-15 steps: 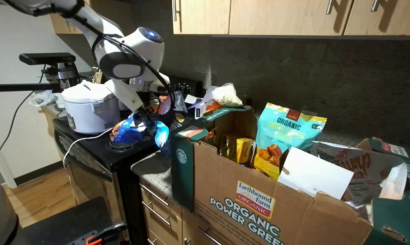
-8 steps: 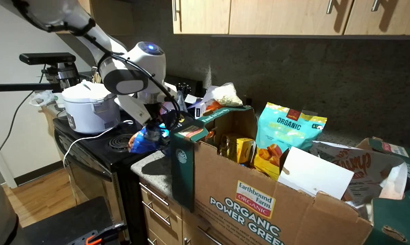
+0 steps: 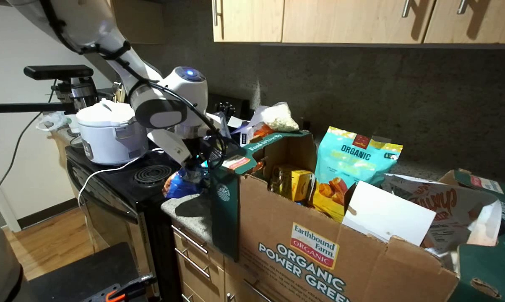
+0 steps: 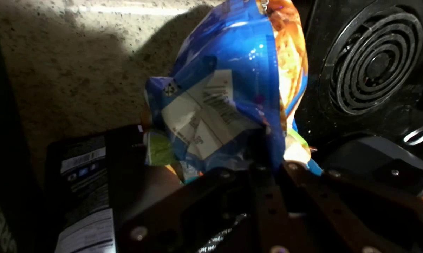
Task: Take the blue wrapper out of the box and put it on the countertop
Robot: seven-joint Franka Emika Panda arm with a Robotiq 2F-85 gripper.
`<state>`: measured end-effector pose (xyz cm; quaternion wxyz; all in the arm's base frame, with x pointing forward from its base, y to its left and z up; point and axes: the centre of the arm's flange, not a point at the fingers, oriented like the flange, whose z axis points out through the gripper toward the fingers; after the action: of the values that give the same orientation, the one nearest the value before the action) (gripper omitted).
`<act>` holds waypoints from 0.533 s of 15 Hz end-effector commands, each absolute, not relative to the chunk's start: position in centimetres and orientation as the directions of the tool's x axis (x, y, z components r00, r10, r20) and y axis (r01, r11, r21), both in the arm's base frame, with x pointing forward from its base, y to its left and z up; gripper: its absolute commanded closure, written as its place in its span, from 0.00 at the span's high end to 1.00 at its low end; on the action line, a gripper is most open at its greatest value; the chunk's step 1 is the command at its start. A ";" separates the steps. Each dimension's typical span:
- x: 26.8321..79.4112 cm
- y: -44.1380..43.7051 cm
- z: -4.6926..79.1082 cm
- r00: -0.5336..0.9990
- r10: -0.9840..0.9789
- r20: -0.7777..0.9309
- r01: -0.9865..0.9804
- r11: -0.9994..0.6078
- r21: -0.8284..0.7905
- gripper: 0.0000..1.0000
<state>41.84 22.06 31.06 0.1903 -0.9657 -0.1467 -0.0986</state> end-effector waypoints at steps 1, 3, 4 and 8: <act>44.4 23.5 30.0 0.921 0.276 0.274 0.359 -0.873 -0.330 0.01; 45.5 24.4 29.6 0.916 0.299 0.269 0.381 -0.860 -0.339 0.01; 45.9 25.0 29.4 0.912 0.313 0.267 0.392 -0.857 -0.335 0.01; 47.0 26.5 28.4 0.900 0.355 0.252 0.425 -0.842 -0.332 0.01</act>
<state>44.37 24.77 28.59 0.1905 -0.9624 -0.1749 -0.0825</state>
